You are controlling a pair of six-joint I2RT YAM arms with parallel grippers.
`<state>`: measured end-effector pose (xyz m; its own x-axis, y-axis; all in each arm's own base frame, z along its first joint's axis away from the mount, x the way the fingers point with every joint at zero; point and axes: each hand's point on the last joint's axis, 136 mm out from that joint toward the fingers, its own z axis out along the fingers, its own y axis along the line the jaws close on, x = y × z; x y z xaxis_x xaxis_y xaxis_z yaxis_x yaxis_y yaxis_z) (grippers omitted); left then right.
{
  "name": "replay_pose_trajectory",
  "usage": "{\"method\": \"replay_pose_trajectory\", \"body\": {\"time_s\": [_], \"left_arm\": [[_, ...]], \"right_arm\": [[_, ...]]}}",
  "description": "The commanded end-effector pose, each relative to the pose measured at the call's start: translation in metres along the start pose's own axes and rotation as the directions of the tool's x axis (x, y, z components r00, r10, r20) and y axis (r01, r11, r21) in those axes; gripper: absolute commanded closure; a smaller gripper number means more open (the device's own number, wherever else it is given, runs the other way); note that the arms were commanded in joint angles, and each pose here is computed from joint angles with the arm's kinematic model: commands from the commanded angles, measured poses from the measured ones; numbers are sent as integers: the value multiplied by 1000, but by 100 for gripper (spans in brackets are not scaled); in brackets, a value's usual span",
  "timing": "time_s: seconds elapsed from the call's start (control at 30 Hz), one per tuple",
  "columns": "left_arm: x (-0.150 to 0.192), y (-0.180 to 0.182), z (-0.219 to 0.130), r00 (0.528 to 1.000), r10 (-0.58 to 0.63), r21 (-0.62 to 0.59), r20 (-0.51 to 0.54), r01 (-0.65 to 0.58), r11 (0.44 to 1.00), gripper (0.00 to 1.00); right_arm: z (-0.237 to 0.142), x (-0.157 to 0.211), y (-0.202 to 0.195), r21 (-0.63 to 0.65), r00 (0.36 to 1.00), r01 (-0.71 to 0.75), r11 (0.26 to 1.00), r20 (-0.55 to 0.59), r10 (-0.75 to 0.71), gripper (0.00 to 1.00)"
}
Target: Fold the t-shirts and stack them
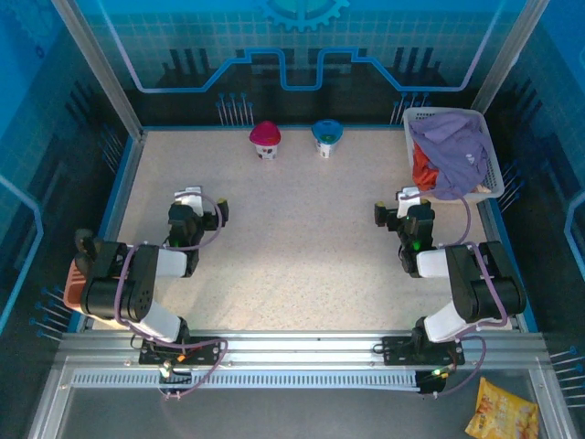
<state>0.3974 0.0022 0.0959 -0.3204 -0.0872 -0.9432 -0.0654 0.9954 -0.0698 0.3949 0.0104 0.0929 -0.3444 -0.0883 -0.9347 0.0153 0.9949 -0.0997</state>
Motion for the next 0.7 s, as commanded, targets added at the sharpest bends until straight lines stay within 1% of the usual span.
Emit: {"method": "replay_pose_trajectory", "body": {"time_s": [0.0, 0.13, 0.17, 0.2, 0.3, 0.33, 0.37, 0.43, 0.47, 0.57, 0.6, 0.67], "left_arm": [[2, -5, 2, 1000, 6, 35, -10, -6, 999, 1], [-1, -5, 0, 1000, 25, 3, 11, -25, 1000, 1], [-4, -4, -3, 999, 31, -11, 15, -31, 999, 1], [-11, -4, -6, 999, 43, -29, 24, -42, 999, 1], [-30, -2, -13, 998, 53, -93, -25, -55, 994, 1], [-39, 2, -13, 999, 33, -122, -44, -38, 992, 1], [-48, 8, -16, 998, -12, -166, -54, 3, 986, 1], [-65, 17, -24, 992, -117, -242, -50, 102, 965, 1], [-72, 19, -28, 987, -155, -258, -35, 141, 956, 1], [-80, 14, -39, 975, -223, -240, -3, 216, 946, 1], [-81, 11, -42, 971, -239, -232, -11, 230, 945, 1], [-78, 1, -48, 960, -269, -195, -79, 250, 948, 1]], "right_arm": [[0, -8, 2, -8, 999, -13, 1000, 34, 13, 0], [-5, -14, 7, 20, 998, 28, 999, 58, -29, 0], [-10, -17, 10, 8, 997, 35, 999, 70, -36, 0], [-14, -22, 8, 26, 996, 39, 999, 84, -41, 0], [-25, -42, 2, 93, 996, 50, 994, 74, -57, 0], [-27, -51, -5, 142, 998, 40, 989, 50, -47, 0], [-29, -60, -15, 197, 1000, 11, 980, 22, -16, 0], [-30, -79, -24, 224, 998, -47, 973, -30, 55, 0], [-32, -87, -28, 232, 993, -80, 969, -66, 98, 0], [-31, -112, -34, 214, 958, -180, 960, -181, 220, 0], [-31, -118, -36, 219, 946, -191, 957, -218, 239, 0], [-30, -135, -41, 243, 931, -175, 954, -274, 241, 0]]}}
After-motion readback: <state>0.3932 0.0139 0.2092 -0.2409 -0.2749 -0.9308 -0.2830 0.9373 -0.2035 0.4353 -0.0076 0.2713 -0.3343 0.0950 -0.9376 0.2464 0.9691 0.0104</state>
